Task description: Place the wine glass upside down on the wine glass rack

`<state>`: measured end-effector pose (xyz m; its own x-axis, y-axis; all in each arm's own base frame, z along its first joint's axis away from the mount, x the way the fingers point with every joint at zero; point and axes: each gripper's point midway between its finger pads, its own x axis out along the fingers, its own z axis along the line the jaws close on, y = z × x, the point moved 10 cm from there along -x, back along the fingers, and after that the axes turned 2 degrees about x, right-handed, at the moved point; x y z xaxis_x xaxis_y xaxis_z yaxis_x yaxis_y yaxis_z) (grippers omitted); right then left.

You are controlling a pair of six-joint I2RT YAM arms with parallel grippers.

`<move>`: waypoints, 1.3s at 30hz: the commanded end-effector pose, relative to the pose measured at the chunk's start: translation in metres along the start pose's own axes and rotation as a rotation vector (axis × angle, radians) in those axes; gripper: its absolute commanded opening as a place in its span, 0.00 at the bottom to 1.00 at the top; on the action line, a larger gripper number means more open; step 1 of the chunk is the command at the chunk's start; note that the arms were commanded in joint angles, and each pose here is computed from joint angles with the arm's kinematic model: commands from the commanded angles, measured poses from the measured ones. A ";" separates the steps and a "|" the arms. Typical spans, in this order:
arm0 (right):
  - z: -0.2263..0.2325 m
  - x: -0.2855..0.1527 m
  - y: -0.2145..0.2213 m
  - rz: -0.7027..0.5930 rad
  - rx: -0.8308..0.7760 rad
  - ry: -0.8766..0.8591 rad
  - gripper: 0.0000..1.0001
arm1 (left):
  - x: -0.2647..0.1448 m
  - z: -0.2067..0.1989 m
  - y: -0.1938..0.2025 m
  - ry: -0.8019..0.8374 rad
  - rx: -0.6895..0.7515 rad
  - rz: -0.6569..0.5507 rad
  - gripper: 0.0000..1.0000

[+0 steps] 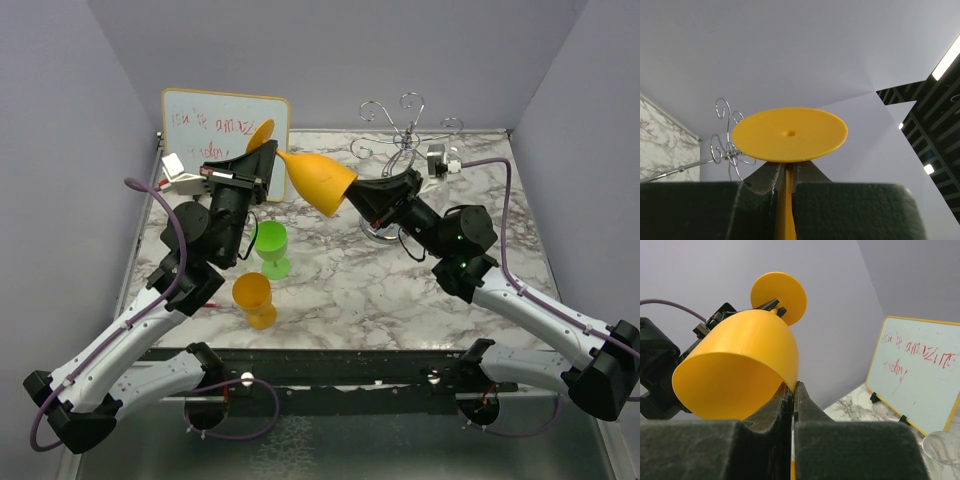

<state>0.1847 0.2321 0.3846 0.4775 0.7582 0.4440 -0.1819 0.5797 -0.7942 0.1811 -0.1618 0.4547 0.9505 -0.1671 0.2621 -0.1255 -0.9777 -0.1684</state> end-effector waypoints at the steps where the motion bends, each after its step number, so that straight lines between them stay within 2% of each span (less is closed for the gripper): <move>1: 0.013 -0.003 -0.001 0.053 0.038 -0.057 0.14 | 0.003 -0.015 -0.005 0.052 -0.011 -0.028 0.00; 6: 0.011 -0.010 -0.005 0.056 0.057 0.034 0.49 | 0.003 -0.026 -0.005 0.131 0.093 -0.012 0.00; 9: 0.012 -0.020 -0.008 0.098 -0.004 0.071 0.57 | 0.004 -0.030 -0.006 0.157 0.184 -0.002 0.00; 12: 0.012 -0.029 -0.017 0.207 -0.133 0.136 0.63 | 0.004 -0.032 -0.005 0.190 0.284 0.022 0.00; 17: 0.012 -0.049 -0.031 0.465 -0.348 0.200 0.68 | -0.003 -0.039 -0.005 0.272 0.445 0.091 0.00; 20: 0.021 -0.058 -0.046 0.528 -0.413 0.192 0.69 | -0.006 -0.038 -0.004 0.318 0.553 0.141 0.00; 24: 0.035 -0.059 -0.067 0.478 -0.452 0.143 0.70 | -0.008 -0.025 0.006 0.340 0.666 0.243 0.00; 29: 0.043 -0.045 -0.071 0.405 -0.385 0.092 0.72 | -0.014 -0.008 0.022 0.449 0.733 0.394 0.00; 39: 0.035 -0.028 -0.044 0.379 -0.247 0.015 0.72 | -0.023 0.010 0.042 0.656 0.807 0.564 0.00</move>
<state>0.1519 0.1845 0.4231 0.5029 0.8631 0.0466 -0.0974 0.1101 -0.9891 0.1653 -0.1924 0.4335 0.6087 -0.7212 0.3305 -0.0986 -0.4822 -0.8705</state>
